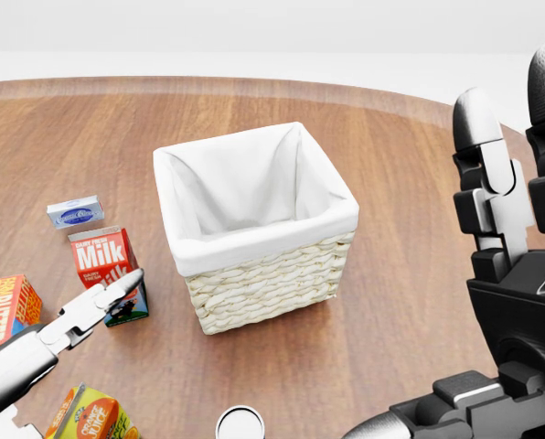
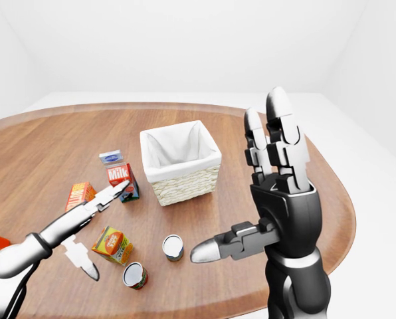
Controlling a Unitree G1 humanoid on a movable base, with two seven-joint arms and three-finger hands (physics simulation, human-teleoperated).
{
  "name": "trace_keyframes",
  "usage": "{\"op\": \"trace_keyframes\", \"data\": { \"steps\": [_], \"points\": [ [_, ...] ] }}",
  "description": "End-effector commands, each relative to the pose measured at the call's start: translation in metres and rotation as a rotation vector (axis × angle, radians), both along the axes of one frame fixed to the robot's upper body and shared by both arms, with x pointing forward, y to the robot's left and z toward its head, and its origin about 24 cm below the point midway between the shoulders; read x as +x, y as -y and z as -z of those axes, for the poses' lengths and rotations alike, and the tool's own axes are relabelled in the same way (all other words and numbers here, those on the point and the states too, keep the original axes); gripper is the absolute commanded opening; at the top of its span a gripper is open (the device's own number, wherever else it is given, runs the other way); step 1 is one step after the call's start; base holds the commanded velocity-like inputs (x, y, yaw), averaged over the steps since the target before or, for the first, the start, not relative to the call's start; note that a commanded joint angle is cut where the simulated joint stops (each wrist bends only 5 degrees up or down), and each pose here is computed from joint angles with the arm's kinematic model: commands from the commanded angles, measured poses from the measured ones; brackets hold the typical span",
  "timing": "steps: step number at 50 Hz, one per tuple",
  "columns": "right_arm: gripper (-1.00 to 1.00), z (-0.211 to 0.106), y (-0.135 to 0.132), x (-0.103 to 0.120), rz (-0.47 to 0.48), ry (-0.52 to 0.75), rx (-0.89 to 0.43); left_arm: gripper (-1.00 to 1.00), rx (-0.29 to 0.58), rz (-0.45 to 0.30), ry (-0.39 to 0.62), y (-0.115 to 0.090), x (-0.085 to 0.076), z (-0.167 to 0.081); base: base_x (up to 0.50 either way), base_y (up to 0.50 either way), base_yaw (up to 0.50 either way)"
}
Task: Pick up the orange juice, and put it in the basket.
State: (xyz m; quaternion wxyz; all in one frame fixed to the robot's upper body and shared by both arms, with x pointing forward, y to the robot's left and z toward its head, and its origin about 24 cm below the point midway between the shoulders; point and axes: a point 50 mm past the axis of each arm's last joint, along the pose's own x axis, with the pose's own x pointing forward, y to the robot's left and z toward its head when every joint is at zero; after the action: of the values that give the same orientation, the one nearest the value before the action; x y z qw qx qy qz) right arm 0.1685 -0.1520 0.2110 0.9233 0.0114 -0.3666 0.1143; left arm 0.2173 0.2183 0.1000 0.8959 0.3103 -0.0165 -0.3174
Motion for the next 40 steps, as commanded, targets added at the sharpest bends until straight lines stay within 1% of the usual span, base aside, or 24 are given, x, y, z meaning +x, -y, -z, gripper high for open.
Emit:
{"op": "trace_keyframes", "data": {
  "steps": [1, 4, 8, 13, 15, 18, 21, 23, 28, 30, 33, 37, 40],
  "points": [
    [1.00, -0.001, 0.002, 0.000, 0.007, 0.005, 0.009, 1.00, -0.012, 0.002, -0.021, 0.001, 0.000, 0.005, 0.00, 0.00, 0.00],
    [1.00, 0.001, 0.000, 0.001, 0.005, -0.007, 0.004, 1.00, 0.001, -0.022, -0.050, -0.005, -0.001, 0.011, 0.00, 0.00, 0.00],
    [1.00, 0.001, 0.000, 0.002, 0.004, -0.009, 0.005, 1.00, -0.004, -0.022, -0.036, -0.006, 0.002, 0.007, 0.00, 0.00, 0.00],
    [1.00, 0.002, 0.000, 0.002, 0.005, -0.012, 0.003, 1.00, -0.003, -0.037, -0.065, -0.007, 0.002, 0.015, 0.00, 0.00, 0.00],
    [1.00, 0.000, 0.001, 0.000, 0.007, 0.001, 0.005, 1.00, -0.004, -0.051, -0.094, -0.008, 0.001, 0.023, 0.00, 0.00, 0.00],
    [1.00, 0.000, 0.001, 0.001, 0.007, 0.000, 0.008, 1.00, 0.005, -0.063, -0.114, -0.011, 0.001, 0.028, 0.00, 0.00, 0.00],
    [1.00, -0.001, 0.000, 0.000, 0.003, 0.002, 0.005, 1.00, 0.010, -0.062, -0.117, -0.012, 0.001, 0.028, 0.00, 0.00, 0.00],
    [1.00, 0.000, 0.001, 0.001, 0.003, -0.001, 0.006, 1.00, 0.017, -0.079, -0.122, -0.015, 0.003, 0.029, 0.00, 0.00, 0.00],
    [1.00, -0.001, 0.000, 0.000, 0.002, 0.005, 0.007, 1.00, 0.017, -0.078, -0.124, -0.015, 0.002, 0.030, 0.00, 0.00, 0.00],
    [1.00, -0.001, 0.000, -0.001, 0.000, 0.006, 0.008, 1.00, 0.033, -0.083, -0.132, -0.016, 0.003, 0.032, 0.00, 0.00, 0.00],
    [1.00, -0.001, 0.000, 0.000, 0.001, 0.006, 0.009, 1.00, 0.044, -0.096, -0.128, -0.020, 0.009, 0.031, 0.00, 0.00, 0.00],
    [1.00, -0.001, 0.000, -0.001, -0.001, 0.006, 0.009, 1.00, 0.054, -0.113, -0.147, -0.023, 0.009, 0.036, 0.00, 0.00, 0.00],
    [1.00, -0.002, 0.000, -0.001, -0.001, 0.008, 0.013, 1.00, 0.083, -0.139, -0.170, -0.030, 0.010, 0.040, 0.00, 0.00, 0.00]
  ]
}}
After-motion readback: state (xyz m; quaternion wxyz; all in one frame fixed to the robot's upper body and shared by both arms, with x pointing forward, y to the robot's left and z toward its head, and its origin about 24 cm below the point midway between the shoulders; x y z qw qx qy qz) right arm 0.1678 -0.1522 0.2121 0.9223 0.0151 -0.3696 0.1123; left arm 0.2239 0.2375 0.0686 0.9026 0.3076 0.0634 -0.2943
